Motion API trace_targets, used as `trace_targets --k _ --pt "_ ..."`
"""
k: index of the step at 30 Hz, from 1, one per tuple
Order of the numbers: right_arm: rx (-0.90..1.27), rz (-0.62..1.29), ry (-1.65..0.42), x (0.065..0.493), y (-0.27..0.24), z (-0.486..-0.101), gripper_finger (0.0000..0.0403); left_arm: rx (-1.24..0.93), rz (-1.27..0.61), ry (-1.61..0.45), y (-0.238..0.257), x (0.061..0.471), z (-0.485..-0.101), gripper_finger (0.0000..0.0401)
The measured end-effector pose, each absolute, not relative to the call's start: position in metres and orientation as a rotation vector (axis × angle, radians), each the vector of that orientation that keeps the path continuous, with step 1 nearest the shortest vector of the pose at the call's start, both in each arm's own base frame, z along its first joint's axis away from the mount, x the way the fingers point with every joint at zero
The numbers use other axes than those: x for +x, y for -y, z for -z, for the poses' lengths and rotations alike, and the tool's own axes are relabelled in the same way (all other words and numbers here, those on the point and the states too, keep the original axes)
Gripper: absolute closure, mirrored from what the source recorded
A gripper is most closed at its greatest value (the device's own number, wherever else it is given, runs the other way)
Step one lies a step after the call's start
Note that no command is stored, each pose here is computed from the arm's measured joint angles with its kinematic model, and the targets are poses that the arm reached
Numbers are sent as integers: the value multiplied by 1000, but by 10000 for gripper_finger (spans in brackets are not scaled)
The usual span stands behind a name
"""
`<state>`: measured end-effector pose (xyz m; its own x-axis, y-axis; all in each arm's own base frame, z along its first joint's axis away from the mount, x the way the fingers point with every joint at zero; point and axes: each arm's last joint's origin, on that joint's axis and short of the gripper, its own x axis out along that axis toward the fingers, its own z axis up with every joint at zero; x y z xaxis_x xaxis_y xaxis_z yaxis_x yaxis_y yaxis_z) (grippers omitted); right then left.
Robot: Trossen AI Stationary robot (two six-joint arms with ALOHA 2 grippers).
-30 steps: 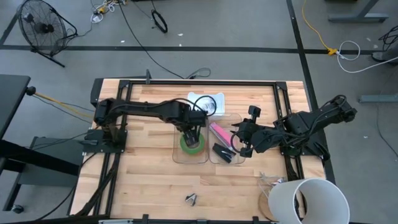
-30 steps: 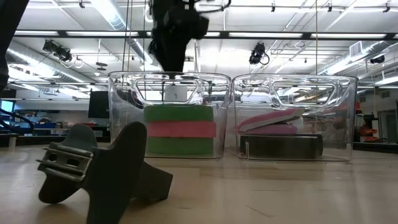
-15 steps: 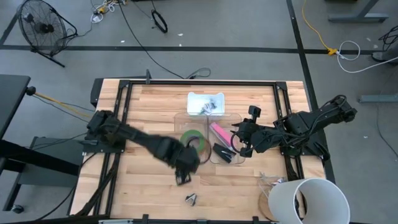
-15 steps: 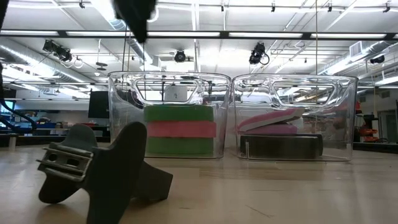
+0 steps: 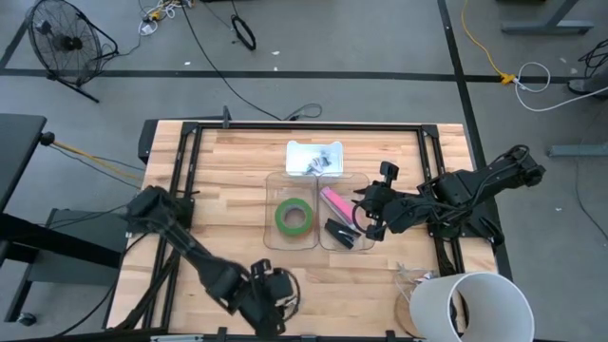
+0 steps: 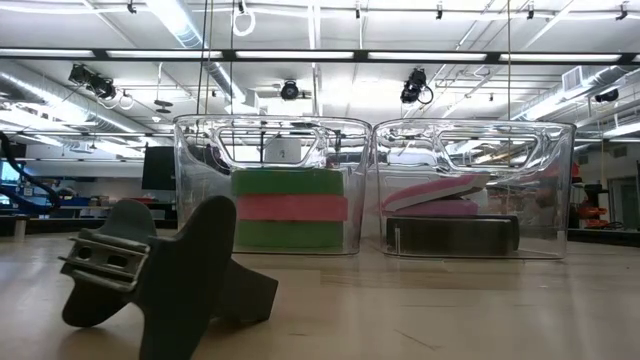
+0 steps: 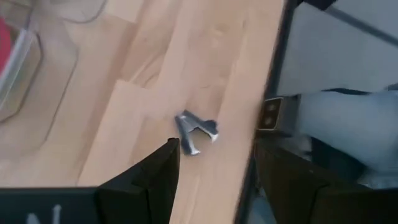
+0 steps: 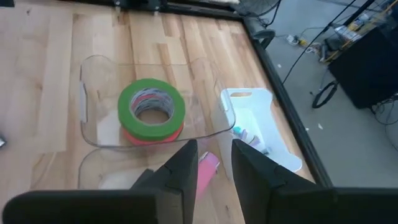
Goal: Pick and place Stapler, Stapler remover, tape
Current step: Put the black staple remover into the white bin
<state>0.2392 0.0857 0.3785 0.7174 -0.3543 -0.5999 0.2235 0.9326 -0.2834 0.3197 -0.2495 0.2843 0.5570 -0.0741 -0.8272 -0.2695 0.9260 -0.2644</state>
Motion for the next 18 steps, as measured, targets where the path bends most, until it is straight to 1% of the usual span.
trace_targets --k 4,10,14,18 --pt "-183 306 -708 239 -86 -378 305 -395 -199 -1001 265 324 -255 190" --pt "-184 303 -708 239 -86 -378 305 -432 -286 -1111 271 339 -206 190" --pt "-185 302 -707 239 -86 -378 305 -469 -301 -1175 272 345 -186 190" --pt "-188 301 -708 239 -86 -378 305 -478 -323 -1191 272 348 -177 190"
